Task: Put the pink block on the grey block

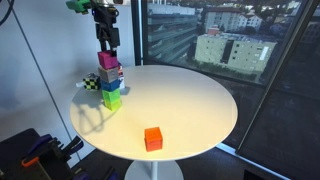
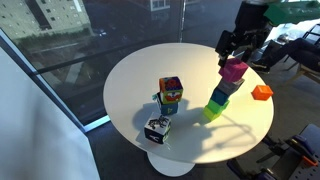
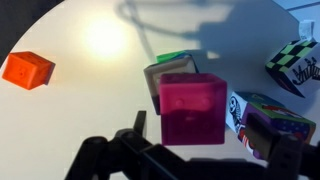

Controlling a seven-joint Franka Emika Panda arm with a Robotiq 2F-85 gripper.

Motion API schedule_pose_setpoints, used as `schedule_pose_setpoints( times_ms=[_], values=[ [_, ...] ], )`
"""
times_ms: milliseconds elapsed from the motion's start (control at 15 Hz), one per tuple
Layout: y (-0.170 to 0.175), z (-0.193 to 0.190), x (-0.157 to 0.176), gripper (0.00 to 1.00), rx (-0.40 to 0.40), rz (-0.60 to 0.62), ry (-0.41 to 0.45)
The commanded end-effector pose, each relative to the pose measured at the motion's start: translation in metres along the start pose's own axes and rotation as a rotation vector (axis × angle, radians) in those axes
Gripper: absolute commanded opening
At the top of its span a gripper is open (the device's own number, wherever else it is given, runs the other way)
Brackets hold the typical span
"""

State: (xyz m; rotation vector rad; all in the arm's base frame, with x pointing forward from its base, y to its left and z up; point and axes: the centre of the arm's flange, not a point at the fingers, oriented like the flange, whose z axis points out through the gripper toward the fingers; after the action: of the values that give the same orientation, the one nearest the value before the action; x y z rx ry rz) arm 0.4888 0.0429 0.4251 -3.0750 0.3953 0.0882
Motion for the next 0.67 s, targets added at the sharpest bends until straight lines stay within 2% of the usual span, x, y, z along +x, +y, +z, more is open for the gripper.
schedule_pose_setpoints(
  times_ms=[0,600],
  values=[
    [0.001,-0.016,-0.004,1.00,0.033,-0.019,0.004],
    [0.007,-0.036,-0.023,1.00,0.019,-0.037,0.004]
  ],
)
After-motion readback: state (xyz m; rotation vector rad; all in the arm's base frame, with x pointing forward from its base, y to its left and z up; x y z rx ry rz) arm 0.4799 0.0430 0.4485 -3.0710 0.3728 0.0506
